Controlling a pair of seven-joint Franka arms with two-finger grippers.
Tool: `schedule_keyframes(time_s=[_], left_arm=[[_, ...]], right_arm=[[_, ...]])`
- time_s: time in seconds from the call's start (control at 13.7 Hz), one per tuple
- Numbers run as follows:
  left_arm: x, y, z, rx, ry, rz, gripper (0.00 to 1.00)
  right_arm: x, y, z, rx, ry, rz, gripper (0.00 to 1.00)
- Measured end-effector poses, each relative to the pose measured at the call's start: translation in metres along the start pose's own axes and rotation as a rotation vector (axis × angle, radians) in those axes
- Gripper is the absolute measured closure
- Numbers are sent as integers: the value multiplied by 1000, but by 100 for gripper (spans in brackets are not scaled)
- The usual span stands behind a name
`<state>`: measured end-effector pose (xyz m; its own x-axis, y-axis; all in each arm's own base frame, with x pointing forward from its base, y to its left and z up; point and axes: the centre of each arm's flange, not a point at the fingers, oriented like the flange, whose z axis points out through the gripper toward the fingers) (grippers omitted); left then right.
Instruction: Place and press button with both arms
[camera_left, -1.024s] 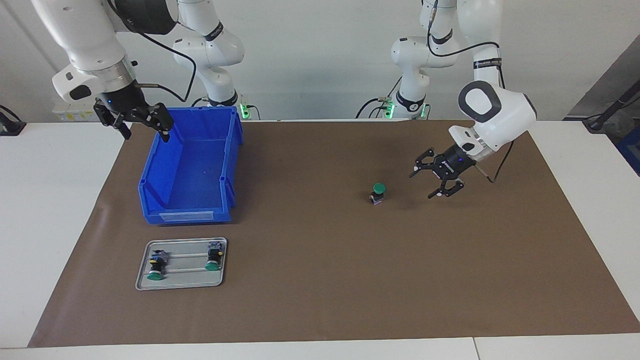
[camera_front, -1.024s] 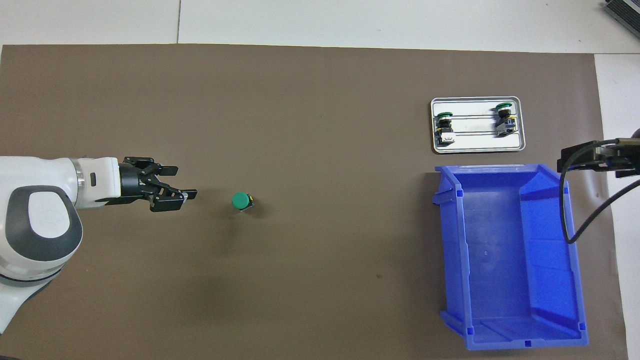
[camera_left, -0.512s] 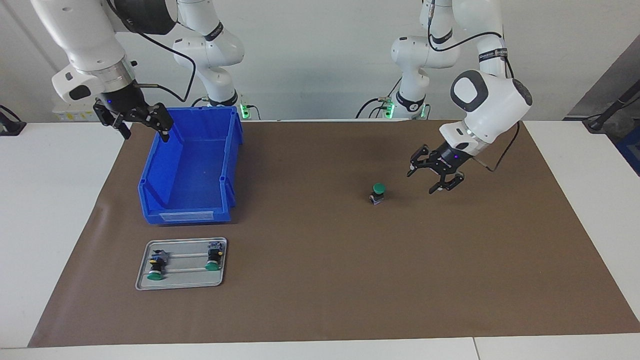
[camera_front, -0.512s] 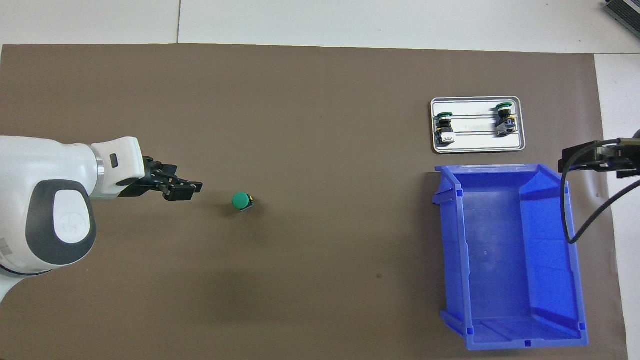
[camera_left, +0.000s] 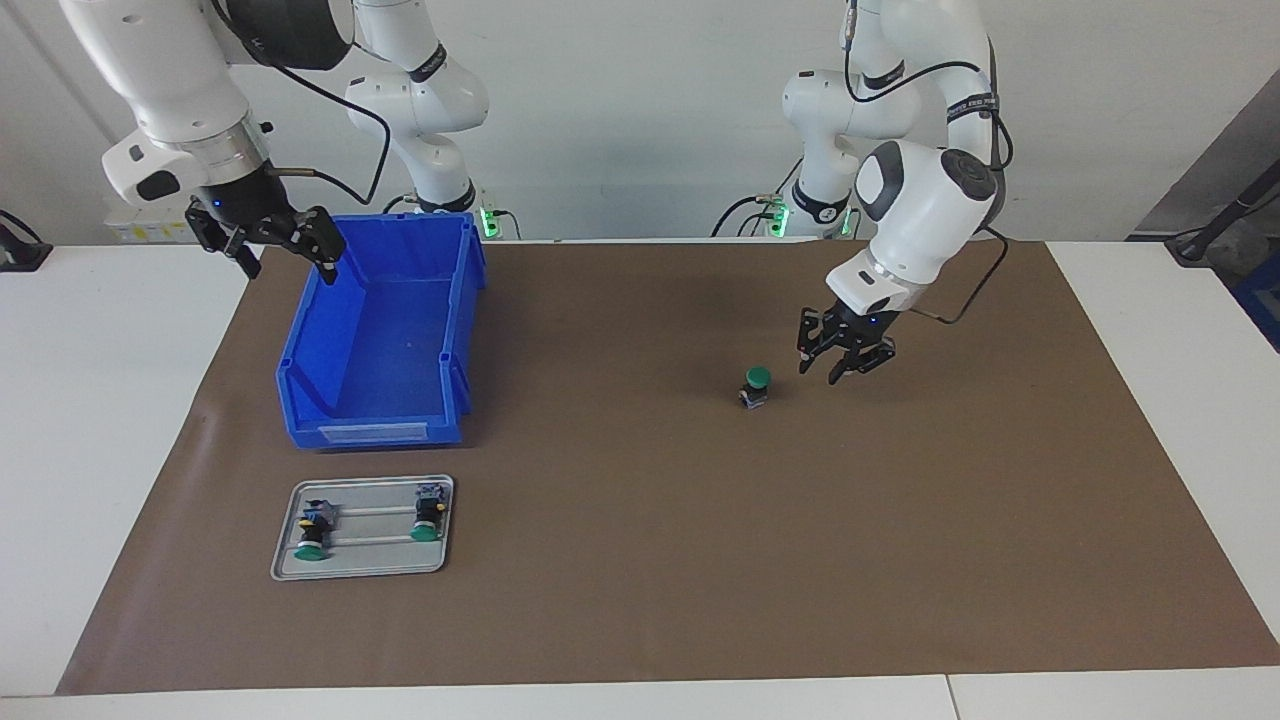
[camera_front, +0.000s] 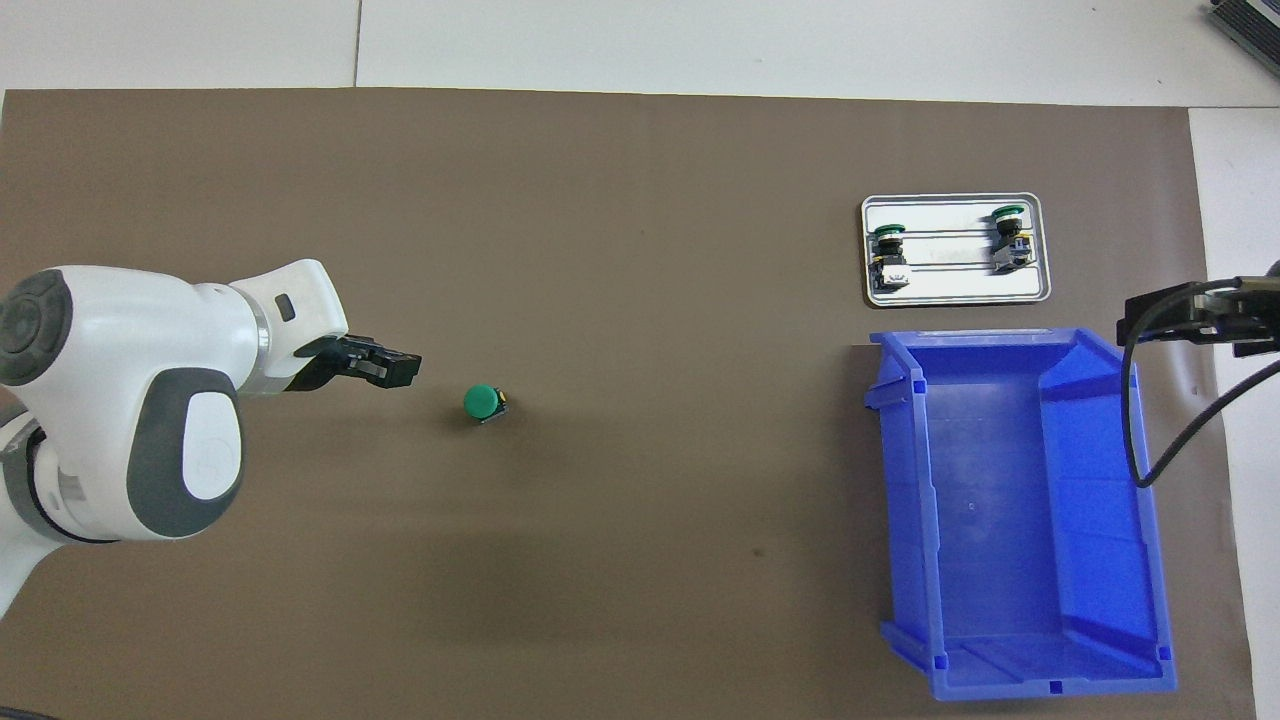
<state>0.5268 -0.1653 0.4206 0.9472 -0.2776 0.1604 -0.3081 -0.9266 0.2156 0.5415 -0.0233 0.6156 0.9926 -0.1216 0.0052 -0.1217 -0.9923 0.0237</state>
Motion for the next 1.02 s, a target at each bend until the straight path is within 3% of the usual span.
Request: schedule_keyframes(time_s=[0.15, 0.22, 0.51, 1.02], left_arm=[[-1, 18, 6, 2, -11, 5, 94], [-1, 27, 9, 5, -16, 22, 99], [-5, 59, 26, 96, -50, 80, 99], [-11, 76, 71, 158, -85, 132, 99]], right_arm=[[0, 0, 0, 0, 0, 0, 0], [0, 0, 0, 0, 0, 0, 0], [0, 0, 0, 0, -2, -1, 0], [0, 0, 0, 0, -2, -1, 0]])
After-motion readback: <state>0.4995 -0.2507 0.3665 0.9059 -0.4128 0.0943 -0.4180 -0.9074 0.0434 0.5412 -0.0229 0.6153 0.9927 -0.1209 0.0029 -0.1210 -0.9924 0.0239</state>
